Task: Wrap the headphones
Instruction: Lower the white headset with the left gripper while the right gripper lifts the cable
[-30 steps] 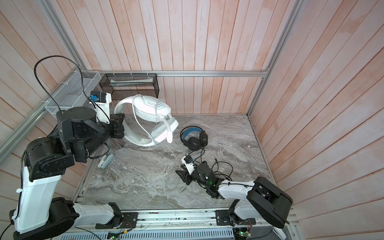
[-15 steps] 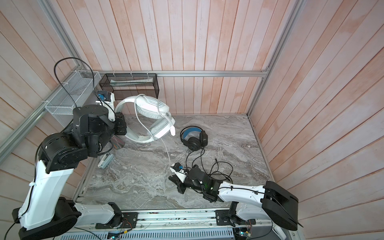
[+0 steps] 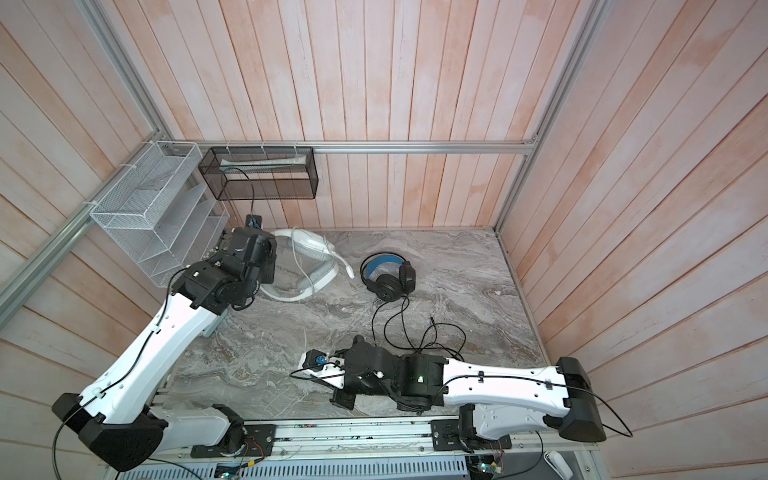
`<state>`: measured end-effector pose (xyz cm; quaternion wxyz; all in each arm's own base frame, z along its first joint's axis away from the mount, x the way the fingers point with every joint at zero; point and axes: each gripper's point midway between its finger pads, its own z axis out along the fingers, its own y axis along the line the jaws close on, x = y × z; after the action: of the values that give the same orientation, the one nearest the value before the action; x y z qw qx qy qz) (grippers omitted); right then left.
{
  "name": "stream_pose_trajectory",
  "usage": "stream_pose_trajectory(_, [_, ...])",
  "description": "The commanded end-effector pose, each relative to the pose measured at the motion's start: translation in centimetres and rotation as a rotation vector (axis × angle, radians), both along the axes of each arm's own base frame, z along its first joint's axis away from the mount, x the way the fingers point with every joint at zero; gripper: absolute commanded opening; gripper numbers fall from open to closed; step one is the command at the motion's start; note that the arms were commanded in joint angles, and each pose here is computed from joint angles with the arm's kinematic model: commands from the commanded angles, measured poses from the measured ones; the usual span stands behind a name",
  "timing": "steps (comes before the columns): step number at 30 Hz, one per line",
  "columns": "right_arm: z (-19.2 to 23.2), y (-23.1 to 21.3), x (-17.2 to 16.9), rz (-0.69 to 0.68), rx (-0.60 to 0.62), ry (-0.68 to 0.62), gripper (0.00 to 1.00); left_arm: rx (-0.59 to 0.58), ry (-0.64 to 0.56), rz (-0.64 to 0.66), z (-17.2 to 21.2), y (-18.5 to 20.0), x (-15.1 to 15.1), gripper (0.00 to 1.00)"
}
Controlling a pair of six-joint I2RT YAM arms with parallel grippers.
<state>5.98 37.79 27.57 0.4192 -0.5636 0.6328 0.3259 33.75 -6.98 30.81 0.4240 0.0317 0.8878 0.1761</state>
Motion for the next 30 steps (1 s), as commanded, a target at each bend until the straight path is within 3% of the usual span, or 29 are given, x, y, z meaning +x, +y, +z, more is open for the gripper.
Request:
stream_pose_trajectory(1, [0.6, -3.0, 1.3, -0.048, -0.14, -0.123, 0.0, -0.026, -0.077, 0.004, -0.5, -0.5, 0.2, 0.0])
stream_pose_trajectory(10, [6.0, -5.5, 3.2, -0.125, -0.112, -0.276, 0.0, 0.199, -0.022, -0.143, -6.8, -4.0, -3.3, 0.0])
stream_pose_trajectory(21, [7.2, -8.4, 6.1, -0.228, -0.092, -0.35, 0.0, 0.21, -0.108, -0.278, -7.3, -5.2, -6.1, 0.0])
stream_pose_trajectory(30, [9.5, -6.9, 10.4, -0.313, -0.009, -0.364, 0.0, 0.205, -0.17, -0.43, -7.7, -8.2, -8.5, 0.0])
